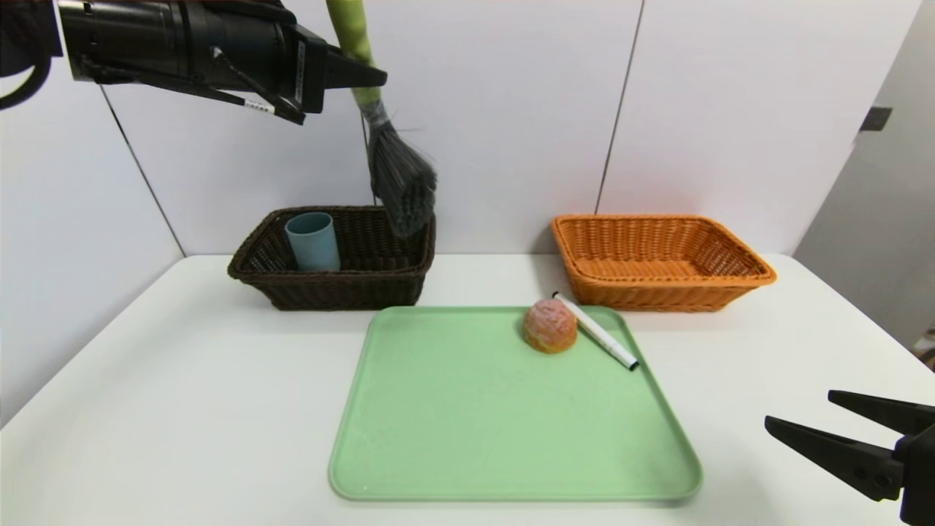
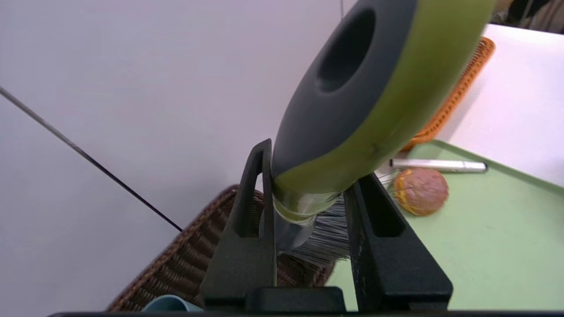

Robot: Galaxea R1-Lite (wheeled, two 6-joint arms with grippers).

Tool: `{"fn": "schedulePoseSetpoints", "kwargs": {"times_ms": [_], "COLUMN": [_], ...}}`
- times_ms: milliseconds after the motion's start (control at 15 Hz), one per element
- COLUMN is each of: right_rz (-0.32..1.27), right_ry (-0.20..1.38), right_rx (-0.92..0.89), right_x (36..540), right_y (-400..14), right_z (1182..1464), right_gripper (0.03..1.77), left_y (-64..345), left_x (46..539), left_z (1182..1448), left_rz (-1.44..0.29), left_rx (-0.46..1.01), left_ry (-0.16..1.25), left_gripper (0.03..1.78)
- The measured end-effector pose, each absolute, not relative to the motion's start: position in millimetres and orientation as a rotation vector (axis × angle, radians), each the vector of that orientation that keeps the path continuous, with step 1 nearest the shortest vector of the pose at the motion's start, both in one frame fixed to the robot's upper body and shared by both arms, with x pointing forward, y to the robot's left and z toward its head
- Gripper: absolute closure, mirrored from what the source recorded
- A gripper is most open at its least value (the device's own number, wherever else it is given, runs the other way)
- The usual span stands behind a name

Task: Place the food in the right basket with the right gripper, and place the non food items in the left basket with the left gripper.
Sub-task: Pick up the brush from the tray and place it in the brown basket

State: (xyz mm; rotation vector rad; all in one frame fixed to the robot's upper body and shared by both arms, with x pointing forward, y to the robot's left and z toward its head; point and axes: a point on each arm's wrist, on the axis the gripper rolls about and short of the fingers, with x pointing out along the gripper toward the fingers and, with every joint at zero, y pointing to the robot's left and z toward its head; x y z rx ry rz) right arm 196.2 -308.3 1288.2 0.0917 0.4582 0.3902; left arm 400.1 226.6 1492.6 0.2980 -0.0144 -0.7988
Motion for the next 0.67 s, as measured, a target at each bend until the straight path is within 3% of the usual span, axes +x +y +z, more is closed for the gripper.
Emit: {"fn": "schedulePoseSetpoints", "kwargs": {"times_ms": [667], "right_rz": [0.366], "right_ry": [0.460], "right_rx": [0.096], "right_x": [197.3], "right_y": [-310.9], "right_z": [1287.6], "right_gripper": [0.10], "left_y": [255.3], "left_x": [481.2], "left_z": [1431.1], "left_rz": [-0.724], "left_rx": [0.224], "left_ry": [0.116], "left_gripper": [1.35]}}
